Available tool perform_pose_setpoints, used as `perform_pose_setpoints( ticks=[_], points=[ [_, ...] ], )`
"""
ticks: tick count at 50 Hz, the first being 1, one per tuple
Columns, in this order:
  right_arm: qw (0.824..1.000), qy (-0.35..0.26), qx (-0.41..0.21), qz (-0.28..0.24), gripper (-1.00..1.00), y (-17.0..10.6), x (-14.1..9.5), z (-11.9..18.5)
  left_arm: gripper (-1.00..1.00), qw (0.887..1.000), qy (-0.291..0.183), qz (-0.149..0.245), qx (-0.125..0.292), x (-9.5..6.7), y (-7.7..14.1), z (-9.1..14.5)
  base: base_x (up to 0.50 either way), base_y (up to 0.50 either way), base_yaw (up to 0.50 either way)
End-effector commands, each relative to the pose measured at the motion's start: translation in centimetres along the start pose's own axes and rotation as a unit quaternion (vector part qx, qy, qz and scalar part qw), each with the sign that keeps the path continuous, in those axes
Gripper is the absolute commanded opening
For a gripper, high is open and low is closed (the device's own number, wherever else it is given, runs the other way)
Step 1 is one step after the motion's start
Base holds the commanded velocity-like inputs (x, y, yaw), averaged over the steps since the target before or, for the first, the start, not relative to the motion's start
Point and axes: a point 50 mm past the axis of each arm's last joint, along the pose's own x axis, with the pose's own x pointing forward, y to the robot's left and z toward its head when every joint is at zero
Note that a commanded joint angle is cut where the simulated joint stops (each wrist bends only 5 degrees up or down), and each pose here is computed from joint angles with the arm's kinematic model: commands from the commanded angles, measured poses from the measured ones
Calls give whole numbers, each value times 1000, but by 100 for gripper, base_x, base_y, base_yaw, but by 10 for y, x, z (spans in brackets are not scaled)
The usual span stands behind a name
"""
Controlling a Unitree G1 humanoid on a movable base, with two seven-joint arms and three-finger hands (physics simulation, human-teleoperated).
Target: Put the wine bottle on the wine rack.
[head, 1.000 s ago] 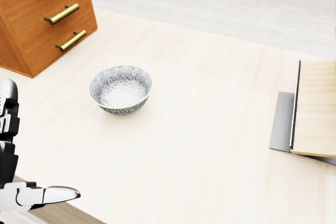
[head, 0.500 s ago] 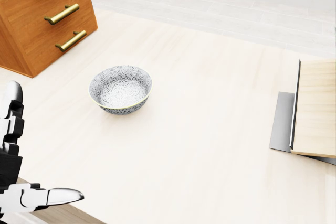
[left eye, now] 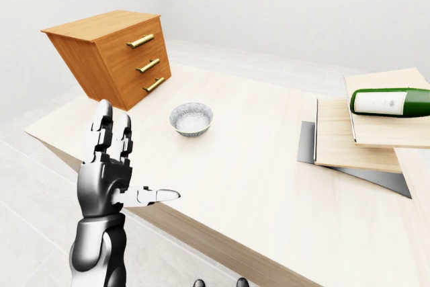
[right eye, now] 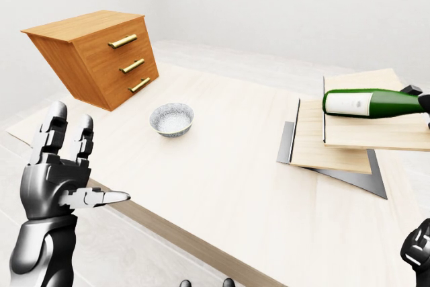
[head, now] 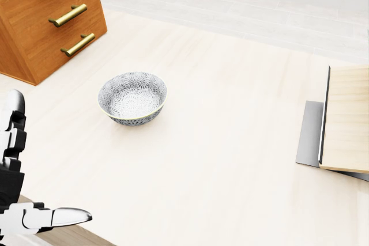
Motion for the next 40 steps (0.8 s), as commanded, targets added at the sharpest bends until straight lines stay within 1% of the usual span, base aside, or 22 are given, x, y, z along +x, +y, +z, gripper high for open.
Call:
perform_pose_setpoints(
  ticks=[1, 14, 23, 30, 40],
  points=[
    [997, 47, -37, -39, 100, -14, -5, -19, 100, 1000, 1, 1, 0, 0, 1, -1, 0, 0, 0],
    [996, 40, -43, -63, 100, -24, -9, -11, 100, 1000, 6, 2, 1, -1, 2, -2, 0, 0, 0],
    [995, 37, -54, -80, 100, -41, -18, -2, 100, 1000, 13, 3, -1, 0, 2, -6, 0, 0, 0],
    [994, 38, -59, -85, 100, -48, -23, 0, 100, 1000, 14, 3, -1, -1, 2, -7, 0, 0, 0],
    [994, 23, -61, -88, 100, -54, -26, 12, 100, 1000, 10, 2, -1, 0, 1, -4, 0, 0, 0]
  ],
)
